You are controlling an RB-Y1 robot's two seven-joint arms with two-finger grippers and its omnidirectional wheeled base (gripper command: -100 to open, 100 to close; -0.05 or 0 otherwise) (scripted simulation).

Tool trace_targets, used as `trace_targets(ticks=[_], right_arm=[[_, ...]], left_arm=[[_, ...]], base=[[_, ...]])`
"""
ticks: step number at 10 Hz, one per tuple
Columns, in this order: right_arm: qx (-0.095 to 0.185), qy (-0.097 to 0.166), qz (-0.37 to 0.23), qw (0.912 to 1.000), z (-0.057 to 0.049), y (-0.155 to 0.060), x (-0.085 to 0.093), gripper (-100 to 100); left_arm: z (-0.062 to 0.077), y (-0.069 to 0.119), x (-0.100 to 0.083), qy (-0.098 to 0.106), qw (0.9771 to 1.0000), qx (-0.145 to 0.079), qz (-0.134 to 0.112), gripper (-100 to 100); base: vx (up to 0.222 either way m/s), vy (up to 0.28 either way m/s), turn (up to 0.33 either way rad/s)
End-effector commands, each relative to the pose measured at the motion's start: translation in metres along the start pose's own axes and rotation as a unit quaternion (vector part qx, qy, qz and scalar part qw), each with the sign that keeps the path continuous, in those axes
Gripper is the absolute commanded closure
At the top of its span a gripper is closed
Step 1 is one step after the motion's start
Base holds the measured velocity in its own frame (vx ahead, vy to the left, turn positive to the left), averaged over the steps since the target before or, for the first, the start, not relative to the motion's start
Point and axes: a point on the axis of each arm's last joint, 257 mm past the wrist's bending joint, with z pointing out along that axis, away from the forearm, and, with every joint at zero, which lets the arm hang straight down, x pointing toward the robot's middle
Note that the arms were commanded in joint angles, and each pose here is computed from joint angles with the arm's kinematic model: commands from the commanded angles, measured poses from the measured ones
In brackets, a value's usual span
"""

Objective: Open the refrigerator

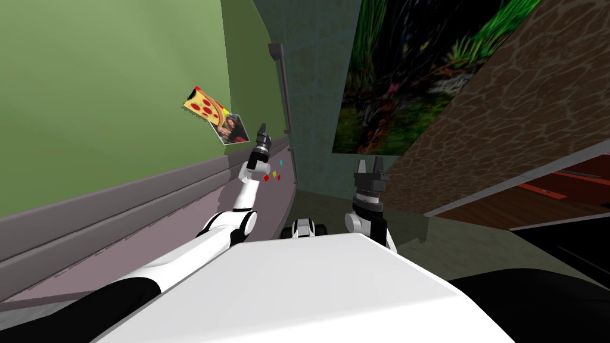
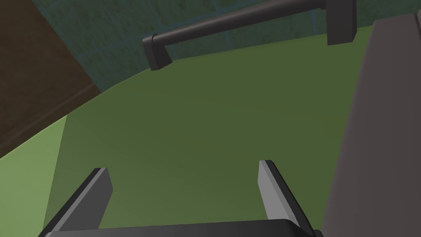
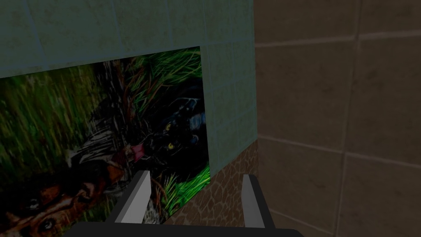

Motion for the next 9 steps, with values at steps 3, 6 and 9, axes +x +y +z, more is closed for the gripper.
trace_targets(ticks=[3,6,9], right_arm=[[0.0,0.0,0.0,1.0,0.0,0.0,0.0,0],[0.0,0.0,0.0,1.0,0.0,0.0,0.0,0],[0.0,0.0,0.0,1.0,0.0,0.0,0.0,0]], left_arm=[[0.026,0.004,-0.008,-0.006,0.9997,-0.023,-0.007,-100],[0.039,0.009,-0.01,-0.007,0.9991,-0.039,-0.014,-100],[0.06,0.019,-0.016,-0.011,0.997,-0.072,-0.026,-100]], base=[[0.005,-0.008,-0.02],[0.026,-0.014,-0.029],[0.051,-0.008,-0.052]])
